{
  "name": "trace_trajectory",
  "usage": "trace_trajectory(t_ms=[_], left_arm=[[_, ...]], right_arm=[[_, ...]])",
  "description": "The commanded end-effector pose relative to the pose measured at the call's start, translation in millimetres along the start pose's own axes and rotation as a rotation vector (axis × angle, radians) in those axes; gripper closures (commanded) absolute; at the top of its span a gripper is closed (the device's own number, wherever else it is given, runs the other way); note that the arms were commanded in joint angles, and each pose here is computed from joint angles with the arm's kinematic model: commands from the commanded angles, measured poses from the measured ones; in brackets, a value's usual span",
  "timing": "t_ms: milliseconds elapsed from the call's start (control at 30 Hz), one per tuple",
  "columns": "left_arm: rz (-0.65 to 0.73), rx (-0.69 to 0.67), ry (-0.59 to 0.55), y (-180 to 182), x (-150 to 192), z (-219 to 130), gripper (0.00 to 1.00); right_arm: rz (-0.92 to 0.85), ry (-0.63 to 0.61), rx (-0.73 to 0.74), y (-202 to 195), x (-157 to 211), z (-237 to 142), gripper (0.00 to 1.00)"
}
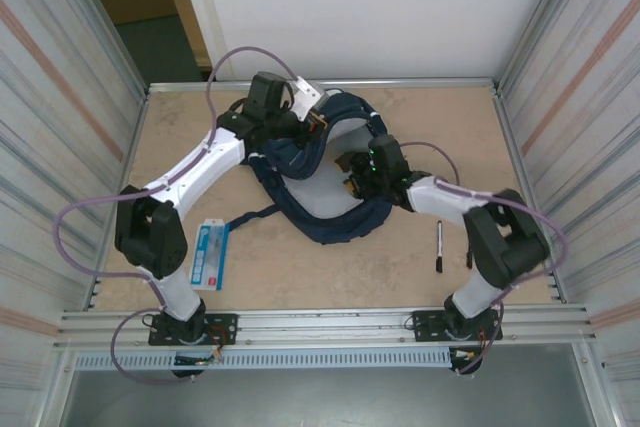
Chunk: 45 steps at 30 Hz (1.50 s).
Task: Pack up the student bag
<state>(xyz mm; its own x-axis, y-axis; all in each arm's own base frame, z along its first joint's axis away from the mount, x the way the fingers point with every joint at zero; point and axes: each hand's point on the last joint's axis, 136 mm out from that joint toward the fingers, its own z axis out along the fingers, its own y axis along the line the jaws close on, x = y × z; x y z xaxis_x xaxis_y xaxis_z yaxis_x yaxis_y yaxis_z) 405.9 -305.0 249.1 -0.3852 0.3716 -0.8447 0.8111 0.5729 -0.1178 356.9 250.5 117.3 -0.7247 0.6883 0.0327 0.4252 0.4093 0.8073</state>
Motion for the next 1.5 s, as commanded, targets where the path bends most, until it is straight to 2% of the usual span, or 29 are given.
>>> trace_trajectory(t_ms=[0, 100, 200, 267, 400, 500, 567, 667, 767, 900, 1067, 1100, 1167, 1233, 1333, 1467], left_arm=[[-0.035, 0.023, -0.058, -5, -8, -3, 0.92], [-0.078, 0.052, -0.002, -21, 17, 13, 0.89], [0.006, 0.093, 0.081, -51, 40, 29, 0.83], [0.009, 0.120, 0.110, -63, 54, 35, 0.78], [-0.112, 0.165, 0.124, -78, 68, 37, 0.62], [-0.205, 0.144, 0.168, -82, 83, 23, 0.58], [-0.260, 0.077, 0.185, -78, 94, 9, 0.57], [-0.364, -0.096, 0.207, -61, 117, -22, 0.52], [-0.597, -0.333, 0.269, -34, 164, -65, 0.41], [-0.885, -0.449, 0.313, -19, 222, -114, 0.37], [-1.056, -0.754, 0.403, 5, 287, -172, 0.35], [-1.086, -0.748, 0.412, 7, 293, -176, 0.35], [-1.235, -0.724, 0.394, 9, 310, -181, 0.35], [-1.364, -0.686, 0.323, 11, 324, -176, 0.36], [-1.517, -0.721, 0.243, 9, 350, -175, 0.38], [-1.559, -0.804, 0.192, 7, 375, -184, 0.47]], right_arm=[[-0.155, -0.049, 0.055, -15, -8, -45, 0.41], [-0.278, -0.148, 0.114, -22, -20, -89, 0.40], [-0.296, -0.264, 0.172, -34, -48, -137, 0.37], [-0.313, -0.327, 0.177, -38, -70, -167, 0.37], [-0.423, -0.438, 0.208, -26, -86, -227, 0.37], [-0.523, -0.436, 0.208, -15, -83, -238, 0.37], [-0.547, -0.388, 0.171, -7, -76, -232, 0.38], [-0.571, -0.330, 0.133, 2, -68, -218, 0.38], [-0.679, -0.282, 0.101, 19, -54, -199, 0.38], [-0.773, -0.205, 0.081, 35, -25, -166, 0.38], [-0.894, 0.106, -0.268, 70, 74, -121, 0.38], [-0.899, 0.133, -0.284, 71, 88, -114, 0.39], [-0.917, 0.164, -0.284, 70, 118, -97, 0.39], [-0.936, 0.177, -0.273, 68, 141, -83, 0.39], [-0.935, 0.205, -0.260, 64, 166, -63, 0.39], [-0.884, 0.270, -0.230, 61, 183, -35, 0.40]])
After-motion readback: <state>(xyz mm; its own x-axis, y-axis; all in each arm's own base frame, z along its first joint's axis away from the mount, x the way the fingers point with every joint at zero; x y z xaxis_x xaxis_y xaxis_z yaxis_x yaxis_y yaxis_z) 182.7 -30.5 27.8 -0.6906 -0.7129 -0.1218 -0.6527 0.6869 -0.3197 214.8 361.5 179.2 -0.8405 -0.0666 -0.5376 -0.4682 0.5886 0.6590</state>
